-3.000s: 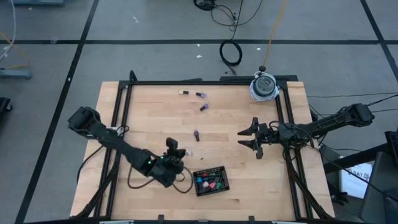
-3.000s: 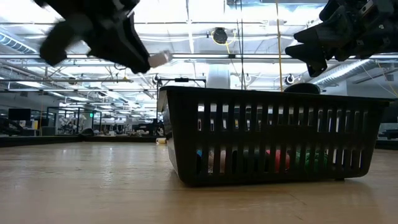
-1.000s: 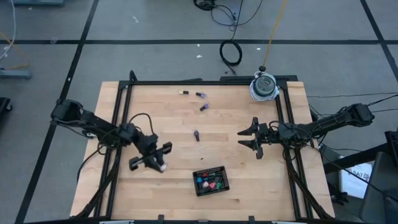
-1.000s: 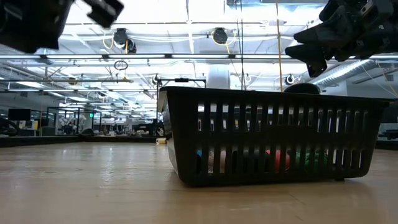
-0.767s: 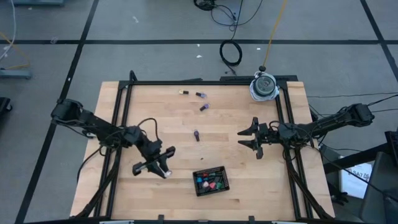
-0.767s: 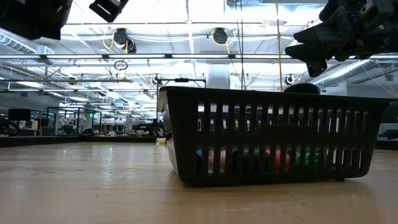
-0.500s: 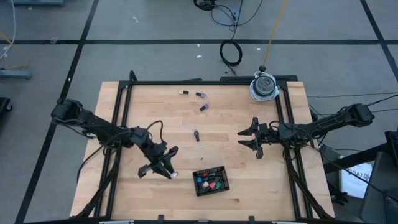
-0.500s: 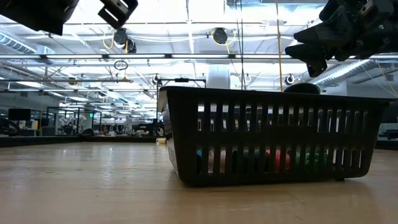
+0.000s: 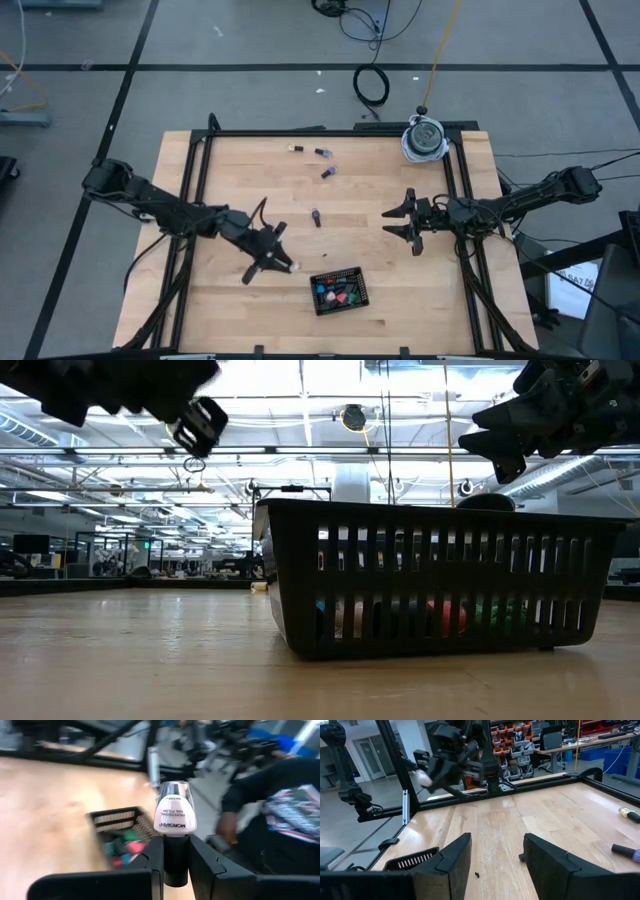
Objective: Pick & Place Nail Polish
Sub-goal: Put the white nail polish bottle into the black bin
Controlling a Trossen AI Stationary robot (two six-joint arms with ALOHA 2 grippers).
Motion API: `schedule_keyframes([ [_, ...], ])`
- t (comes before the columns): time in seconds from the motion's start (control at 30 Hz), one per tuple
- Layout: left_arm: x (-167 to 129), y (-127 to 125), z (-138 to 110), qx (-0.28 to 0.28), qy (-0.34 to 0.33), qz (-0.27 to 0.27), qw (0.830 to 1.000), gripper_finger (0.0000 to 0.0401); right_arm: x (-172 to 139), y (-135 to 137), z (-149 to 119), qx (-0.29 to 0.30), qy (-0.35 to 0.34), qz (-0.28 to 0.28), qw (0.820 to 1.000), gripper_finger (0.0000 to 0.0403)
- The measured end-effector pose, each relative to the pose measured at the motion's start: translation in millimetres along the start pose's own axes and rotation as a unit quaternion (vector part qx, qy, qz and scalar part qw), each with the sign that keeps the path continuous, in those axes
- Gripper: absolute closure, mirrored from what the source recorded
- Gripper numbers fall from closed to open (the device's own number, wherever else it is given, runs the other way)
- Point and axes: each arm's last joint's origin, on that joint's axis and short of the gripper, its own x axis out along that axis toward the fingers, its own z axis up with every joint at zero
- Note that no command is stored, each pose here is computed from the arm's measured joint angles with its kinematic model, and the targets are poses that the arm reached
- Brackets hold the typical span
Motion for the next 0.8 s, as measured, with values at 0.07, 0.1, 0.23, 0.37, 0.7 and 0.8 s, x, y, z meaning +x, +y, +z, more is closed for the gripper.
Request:
schedule_keyframes([
  [0.07, -1, 4, -1, 0.004, 0.004, 0.018, 1.0, 0.0355, 0, 0, 0, 0.0, 0.0, 0.0, 1.0, 0.0234],
  [0.1, -1, 6, -1, 0.007, 0.006, 0.024, 1.0, 0.0355, 0, 0, 0, 0.0, 0.0, 0.0, 1.0, 0.0234],
  [0.23, -3, 13, -3, 0.027, 0.016, 0.07, 0.997, 0.0355, 0, 0, 0, 0.0, 0.0, 0.0, 1.0, 0.0234],
  [0.37, -4, 18, -4, 0.032, 0.012, 0.134, 0.99, 0.0355, 0, 0, 0, 0.0, 0.0, 0.0, 1.0, 0.0234],
  [0.7, -4, 18, -4, 0.04, 0.015, 0.141, 0.989, 0.0355, 0, 0, 0, 0.0, 0.0, 0.0, 1.0, 0.0234],
  [0.8, -4, 18, -4, 0.043, 0.015, 0.141, 0.989, 0.0355, 0, 0, 0, 0.0, 0.0, 0.0, 1.0, 0.0234],
])
